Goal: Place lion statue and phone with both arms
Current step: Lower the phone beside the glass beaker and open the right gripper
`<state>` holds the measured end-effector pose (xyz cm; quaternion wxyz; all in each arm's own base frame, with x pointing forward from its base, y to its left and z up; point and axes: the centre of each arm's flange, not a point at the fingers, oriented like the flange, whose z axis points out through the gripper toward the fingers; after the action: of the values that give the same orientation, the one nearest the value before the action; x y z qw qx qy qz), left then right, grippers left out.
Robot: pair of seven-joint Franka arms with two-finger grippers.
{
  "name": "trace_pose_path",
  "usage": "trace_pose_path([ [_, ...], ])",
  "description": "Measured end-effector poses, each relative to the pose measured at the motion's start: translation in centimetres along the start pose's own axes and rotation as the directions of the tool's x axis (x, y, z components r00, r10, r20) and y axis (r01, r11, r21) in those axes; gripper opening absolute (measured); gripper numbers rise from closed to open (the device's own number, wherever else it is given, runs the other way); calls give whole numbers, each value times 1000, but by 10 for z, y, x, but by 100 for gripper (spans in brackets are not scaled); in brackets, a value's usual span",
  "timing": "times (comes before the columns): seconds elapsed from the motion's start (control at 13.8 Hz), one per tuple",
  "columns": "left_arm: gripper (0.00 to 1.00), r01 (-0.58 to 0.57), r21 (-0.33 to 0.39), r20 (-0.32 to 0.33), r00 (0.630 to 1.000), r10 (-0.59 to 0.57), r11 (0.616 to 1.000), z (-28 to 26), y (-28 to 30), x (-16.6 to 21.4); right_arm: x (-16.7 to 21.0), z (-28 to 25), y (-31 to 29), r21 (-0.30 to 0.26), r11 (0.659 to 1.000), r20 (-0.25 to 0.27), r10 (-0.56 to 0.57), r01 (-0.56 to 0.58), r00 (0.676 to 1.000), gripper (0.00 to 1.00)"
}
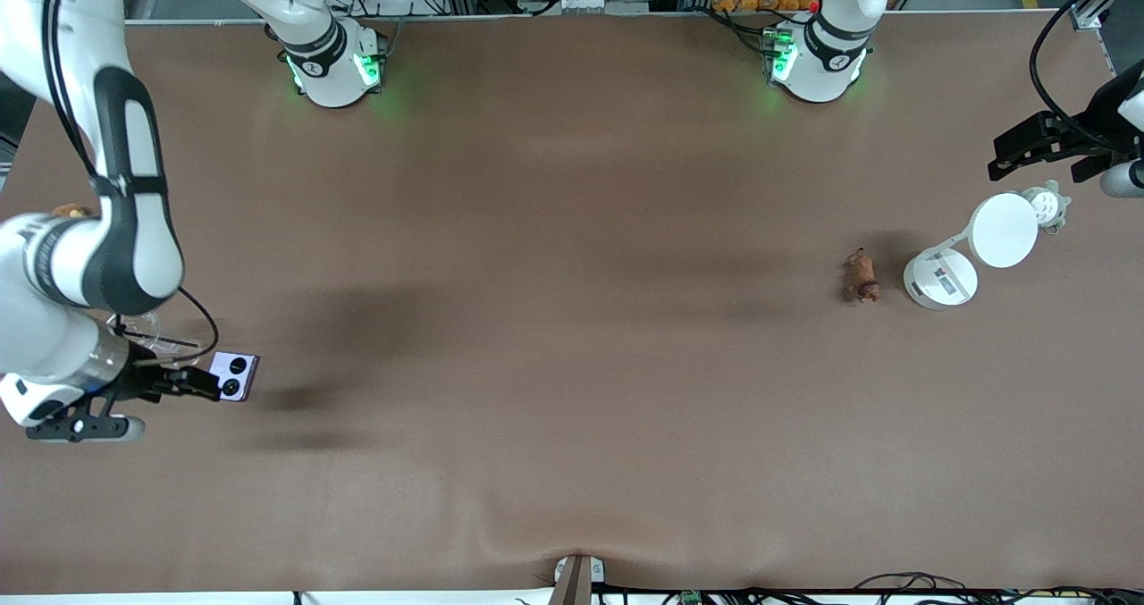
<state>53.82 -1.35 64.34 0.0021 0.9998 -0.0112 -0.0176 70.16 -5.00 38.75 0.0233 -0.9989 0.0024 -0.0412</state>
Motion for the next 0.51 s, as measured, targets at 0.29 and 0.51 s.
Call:
trace_pose_path([
  [0.29,100,0,0,-1,1000,0,1000,0,0,0,-28,-63,-8,41,999,55,3,-5,998,100],
  [0.51,100,3,0,-4,1000,-3,1000,-2,-1,0,-51,-102,-11,72,997,83,6,-12,997,100],
])
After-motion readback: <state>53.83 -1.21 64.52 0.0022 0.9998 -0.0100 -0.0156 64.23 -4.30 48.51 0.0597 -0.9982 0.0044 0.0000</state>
